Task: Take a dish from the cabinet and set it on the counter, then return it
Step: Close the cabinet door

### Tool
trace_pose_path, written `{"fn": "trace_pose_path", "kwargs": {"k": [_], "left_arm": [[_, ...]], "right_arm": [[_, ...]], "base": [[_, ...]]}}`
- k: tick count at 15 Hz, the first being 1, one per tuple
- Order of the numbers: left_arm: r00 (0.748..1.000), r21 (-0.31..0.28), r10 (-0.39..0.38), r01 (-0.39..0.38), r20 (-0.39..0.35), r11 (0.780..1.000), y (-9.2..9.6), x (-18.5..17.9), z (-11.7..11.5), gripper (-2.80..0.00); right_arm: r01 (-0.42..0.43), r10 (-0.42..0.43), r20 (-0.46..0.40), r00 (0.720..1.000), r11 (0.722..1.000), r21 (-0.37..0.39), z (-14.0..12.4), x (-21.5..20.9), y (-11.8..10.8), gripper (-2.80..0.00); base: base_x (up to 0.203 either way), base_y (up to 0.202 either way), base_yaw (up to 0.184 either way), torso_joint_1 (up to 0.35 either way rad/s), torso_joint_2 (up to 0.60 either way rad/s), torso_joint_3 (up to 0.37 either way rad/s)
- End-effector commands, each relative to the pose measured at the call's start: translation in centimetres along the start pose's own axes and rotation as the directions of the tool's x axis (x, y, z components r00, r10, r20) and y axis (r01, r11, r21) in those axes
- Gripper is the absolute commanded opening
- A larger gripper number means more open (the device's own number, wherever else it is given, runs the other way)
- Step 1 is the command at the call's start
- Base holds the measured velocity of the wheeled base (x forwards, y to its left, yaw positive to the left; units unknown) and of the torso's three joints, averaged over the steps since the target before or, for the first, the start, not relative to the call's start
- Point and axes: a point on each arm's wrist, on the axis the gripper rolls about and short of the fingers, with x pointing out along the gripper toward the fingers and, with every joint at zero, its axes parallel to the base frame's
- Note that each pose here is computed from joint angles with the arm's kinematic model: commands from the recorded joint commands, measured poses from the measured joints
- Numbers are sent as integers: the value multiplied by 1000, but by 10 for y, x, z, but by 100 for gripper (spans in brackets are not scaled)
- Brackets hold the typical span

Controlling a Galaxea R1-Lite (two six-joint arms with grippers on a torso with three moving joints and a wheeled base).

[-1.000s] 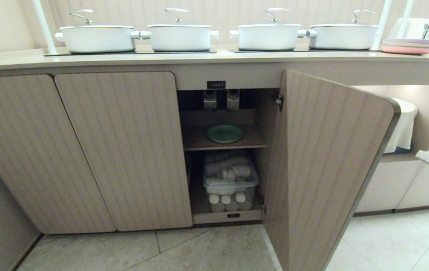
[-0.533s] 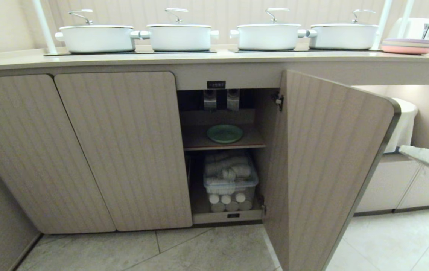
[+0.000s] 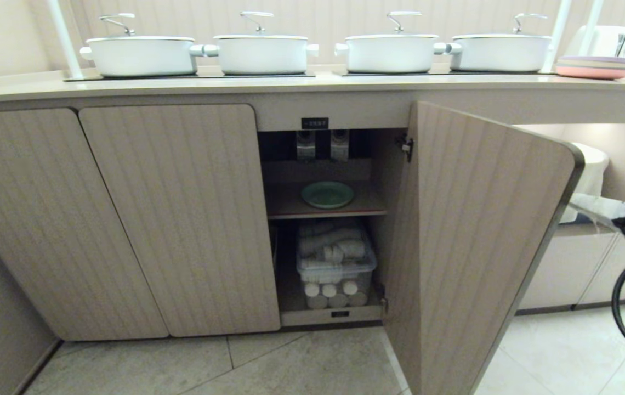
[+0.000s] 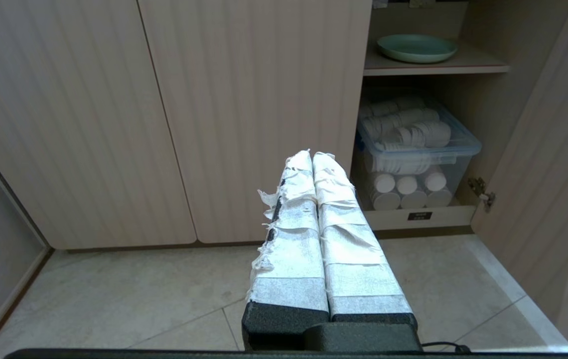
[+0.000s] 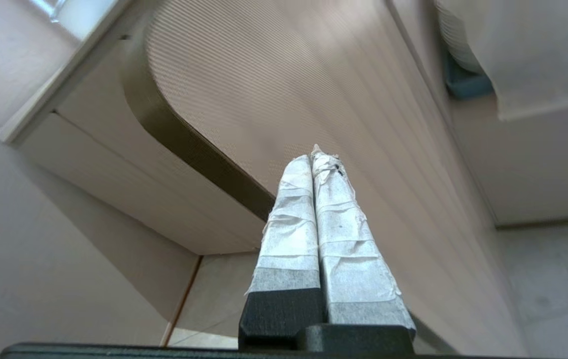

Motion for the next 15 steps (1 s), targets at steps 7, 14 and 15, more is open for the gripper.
{"fn": "trace_pose_path", "kwargs": {"k": [7, 14, 15], "left_arm": [[1000, -1, 1, -1, 1, 1000, 0, 0, 0, -280], [1000, -1, 0, 0, 1, 1000, 0, 0, 0, -280], [1000, -1, 1, -1, 1, 1000, 0, 0, 0, -280]], "right_arm": [[-64, 65, -22, 998, 997, 42, 1, 16, -9, -280], [-101, 104, -42, 994, 991, 84, 1, 24, -7, -280], [-107, 112, -47, 993, 990, 90, 0, 25, -6, -280]], "base": [[0, 0, 0, 0, 0, 0], [0, 0, 0, 0, 0, 0], [0, 0, 0, 0, 0, 0]]}}
